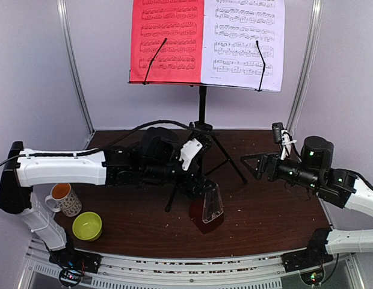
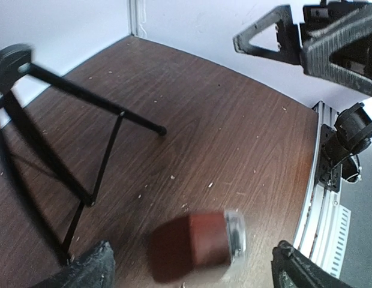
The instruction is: Set up the instrument practice props
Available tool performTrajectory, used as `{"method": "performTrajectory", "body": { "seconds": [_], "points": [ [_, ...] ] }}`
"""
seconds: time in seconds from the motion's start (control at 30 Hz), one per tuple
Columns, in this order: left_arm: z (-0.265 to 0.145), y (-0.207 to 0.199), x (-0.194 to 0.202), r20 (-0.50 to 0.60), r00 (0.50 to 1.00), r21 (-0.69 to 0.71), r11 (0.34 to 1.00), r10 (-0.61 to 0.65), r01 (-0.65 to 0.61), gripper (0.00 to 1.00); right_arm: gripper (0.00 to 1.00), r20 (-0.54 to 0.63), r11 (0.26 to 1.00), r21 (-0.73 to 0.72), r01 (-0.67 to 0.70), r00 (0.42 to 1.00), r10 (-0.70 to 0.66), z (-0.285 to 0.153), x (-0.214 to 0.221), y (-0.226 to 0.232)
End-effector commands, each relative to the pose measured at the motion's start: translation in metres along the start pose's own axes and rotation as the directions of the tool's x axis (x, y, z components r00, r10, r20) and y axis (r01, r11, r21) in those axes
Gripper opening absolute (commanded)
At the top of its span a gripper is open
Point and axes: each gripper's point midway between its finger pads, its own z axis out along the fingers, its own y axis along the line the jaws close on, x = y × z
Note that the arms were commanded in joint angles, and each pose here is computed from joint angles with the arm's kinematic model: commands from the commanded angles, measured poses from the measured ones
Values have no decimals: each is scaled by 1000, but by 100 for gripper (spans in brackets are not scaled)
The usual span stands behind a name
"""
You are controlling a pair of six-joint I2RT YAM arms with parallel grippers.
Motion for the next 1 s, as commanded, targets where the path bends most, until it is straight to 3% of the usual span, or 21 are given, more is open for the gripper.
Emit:
{"method": "performTrajectory", "body": {
  "seconds": [0.0, 0.37, 0.67, 0.8, 0.97],
  "points": [
    [-46, 19, -19, 162, 984, -52, 996, -68, 78, 95, 100, -50, 999, -19, 30, 998, -31, 6, 23, 12],
    [-97, 70, 38, 230, 951, -218, 941, -207, 257, 98, 100, -178, 989, 33, 147, 974, -139, 41, 70, 42],
    [-96, 78, 54, 216, 949, -255, 925, -231, 283, 98, 99, -226, 974, 87, 209, 957, -185, 71, 98, 60],
    [-94, 79, 57, 210, 949, -258, 923, -234, 284, 98, 95, -240, 965, 136, 223, 953, -186, 83, 107, 54],
    [-90, 81, 63, 194, 949, -266, 918, -247, 293, 98, 79, -231, 968, 153, 200, 959, -162, 93, 119, 49]
  ]
}}
